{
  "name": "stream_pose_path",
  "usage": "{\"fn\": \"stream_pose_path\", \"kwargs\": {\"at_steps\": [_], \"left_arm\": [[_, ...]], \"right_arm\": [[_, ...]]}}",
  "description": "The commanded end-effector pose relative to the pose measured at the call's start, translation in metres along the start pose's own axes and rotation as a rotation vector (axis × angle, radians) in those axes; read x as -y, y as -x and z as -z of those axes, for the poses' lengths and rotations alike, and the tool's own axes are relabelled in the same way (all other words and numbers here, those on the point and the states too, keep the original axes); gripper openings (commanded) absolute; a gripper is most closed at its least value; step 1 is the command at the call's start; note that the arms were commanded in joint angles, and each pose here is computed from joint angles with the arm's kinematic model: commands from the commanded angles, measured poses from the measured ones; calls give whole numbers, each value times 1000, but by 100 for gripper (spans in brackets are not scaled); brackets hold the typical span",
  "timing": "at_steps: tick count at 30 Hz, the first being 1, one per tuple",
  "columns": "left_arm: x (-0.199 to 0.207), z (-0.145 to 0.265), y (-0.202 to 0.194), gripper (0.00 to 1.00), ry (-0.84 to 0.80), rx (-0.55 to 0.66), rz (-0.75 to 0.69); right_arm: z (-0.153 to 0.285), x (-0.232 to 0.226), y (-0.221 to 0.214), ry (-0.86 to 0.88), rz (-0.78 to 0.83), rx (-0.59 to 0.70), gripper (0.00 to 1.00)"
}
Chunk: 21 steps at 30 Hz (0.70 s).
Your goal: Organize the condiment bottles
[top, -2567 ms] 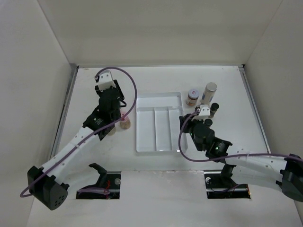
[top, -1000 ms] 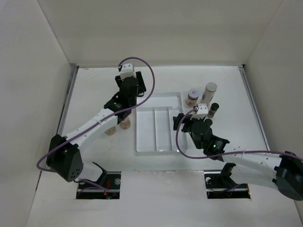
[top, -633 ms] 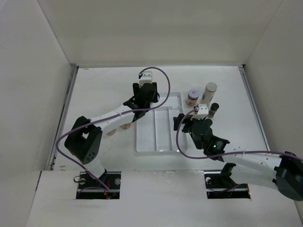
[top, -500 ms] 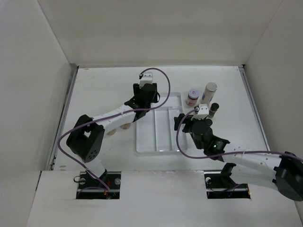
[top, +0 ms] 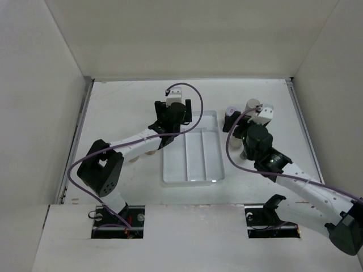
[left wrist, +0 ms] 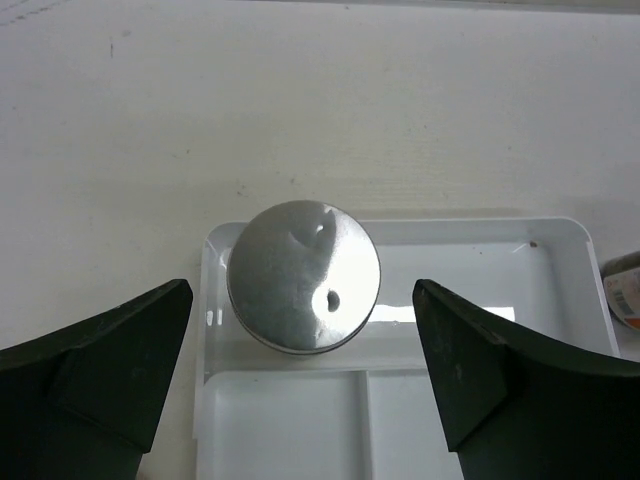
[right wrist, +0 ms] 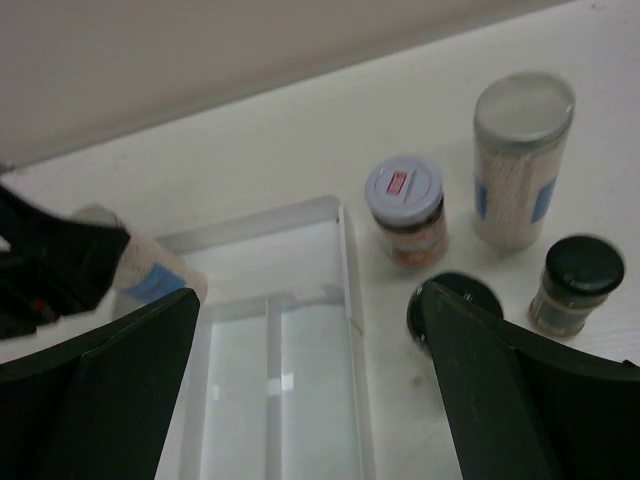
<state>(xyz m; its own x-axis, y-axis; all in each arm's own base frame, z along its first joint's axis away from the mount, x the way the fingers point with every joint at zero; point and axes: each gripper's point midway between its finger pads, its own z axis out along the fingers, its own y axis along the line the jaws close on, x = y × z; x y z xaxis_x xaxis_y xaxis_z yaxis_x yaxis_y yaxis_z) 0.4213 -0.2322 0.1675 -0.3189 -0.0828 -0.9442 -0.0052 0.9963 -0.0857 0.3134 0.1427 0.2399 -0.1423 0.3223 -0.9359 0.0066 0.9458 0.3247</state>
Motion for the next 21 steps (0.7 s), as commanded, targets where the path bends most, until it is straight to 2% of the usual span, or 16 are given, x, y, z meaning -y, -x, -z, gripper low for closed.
{"fn": "stream_pose_path", "kwargs": {"at_steps": [1,3,7,9,11,14,21], "left_arm": [[4,29,51,96,-48,135,94],[1,43,60,97,-65,164,118],[-11,75,68,97,-106,221,165],[-19,89,68,97,-123,245,193],[-24,103,66,96,-144,258,208],[-24,123,55,96,-188,259,213],[-27,154,13,96,-275,224,227]], "right_arm": [[-14,7,37,-34,3,8,100],[-25,19,39,-78,20,-18,100],[-27,45,32,-158,46,-31,80],[-28,58,23,-204,67,-50,75],[-31,64,10,-227,99,-88,80],[-35,70,-11,-251,134,-153,98],[-38,77,-48,-254,119,-237,100]]}}
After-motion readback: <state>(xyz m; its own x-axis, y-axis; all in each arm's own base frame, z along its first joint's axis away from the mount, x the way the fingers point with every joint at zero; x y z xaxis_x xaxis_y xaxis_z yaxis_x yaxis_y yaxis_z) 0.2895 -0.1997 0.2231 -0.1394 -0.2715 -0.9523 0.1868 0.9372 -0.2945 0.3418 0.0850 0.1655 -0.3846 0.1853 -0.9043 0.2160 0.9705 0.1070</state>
